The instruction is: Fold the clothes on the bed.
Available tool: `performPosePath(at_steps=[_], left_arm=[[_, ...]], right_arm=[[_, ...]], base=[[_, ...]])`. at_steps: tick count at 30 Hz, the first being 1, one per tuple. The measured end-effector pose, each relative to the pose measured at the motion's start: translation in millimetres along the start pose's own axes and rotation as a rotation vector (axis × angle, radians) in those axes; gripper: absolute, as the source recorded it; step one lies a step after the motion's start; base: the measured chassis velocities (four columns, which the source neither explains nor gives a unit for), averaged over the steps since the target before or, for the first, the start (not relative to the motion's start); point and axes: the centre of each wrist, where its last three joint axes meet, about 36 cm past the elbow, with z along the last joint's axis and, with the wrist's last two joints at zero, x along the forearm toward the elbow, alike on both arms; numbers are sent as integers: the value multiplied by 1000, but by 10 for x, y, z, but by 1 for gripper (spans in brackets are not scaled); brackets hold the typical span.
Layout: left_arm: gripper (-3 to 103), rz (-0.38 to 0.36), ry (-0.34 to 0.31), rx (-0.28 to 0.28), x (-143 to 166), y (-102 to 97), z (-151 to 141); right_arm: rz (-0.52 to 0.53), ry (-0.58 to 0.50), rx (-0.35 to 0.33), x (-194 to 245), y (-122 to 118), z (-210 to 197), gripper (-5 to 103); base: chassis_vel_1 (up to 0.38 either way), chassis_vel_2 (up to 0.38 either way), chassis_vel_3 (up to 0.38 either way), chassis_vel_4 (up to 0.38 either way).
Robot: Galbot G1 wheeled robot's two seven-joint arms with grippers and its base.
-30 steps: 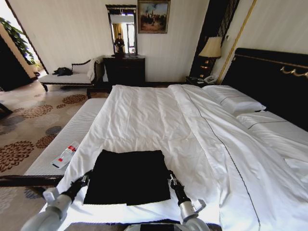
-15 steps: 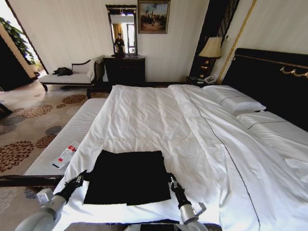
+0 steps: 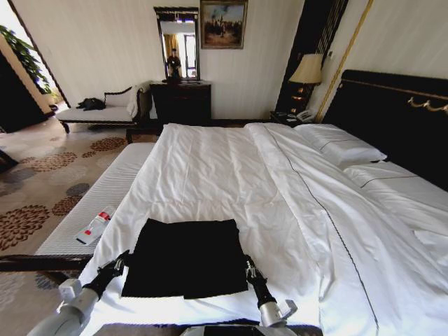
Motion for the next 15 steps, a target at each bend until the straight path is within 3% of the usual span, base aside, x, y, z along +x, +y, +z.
performPosePath(at_steps=[1,4,6,9,12,13,15], left_arm=[[11,0,0,0,0,0,0],[27,75,-109,-12,-129,39,-243],[27,99,-142,-17,-191,50,-346],[38,103,-185,-7,-374,74,-576],[54,6,-157,49,-704,127,-819],[54,6,-157,49,-704,127,-819],[65,-59,-99,73,-841,247,-821]], right_arm=[[0,0,0,0,0,0,16],[-22,-79,-18,-100,34,-218,33],[-18,-100,-31,-138,31,-288,37],[0,-130,-53,-243,-18,-415,49],[28,-145,-56,-401,-102,-482,60],[28,-145,-56,-401,-102,-482,60],[26,-126,-59,-531,-101,-456,70]], base=[[0,0,0,0],[0,0,0,0],[0,0,0,0],[0,0,0,0],[0,0,0,0],[0,0,0,0],[0,0,0,0]])
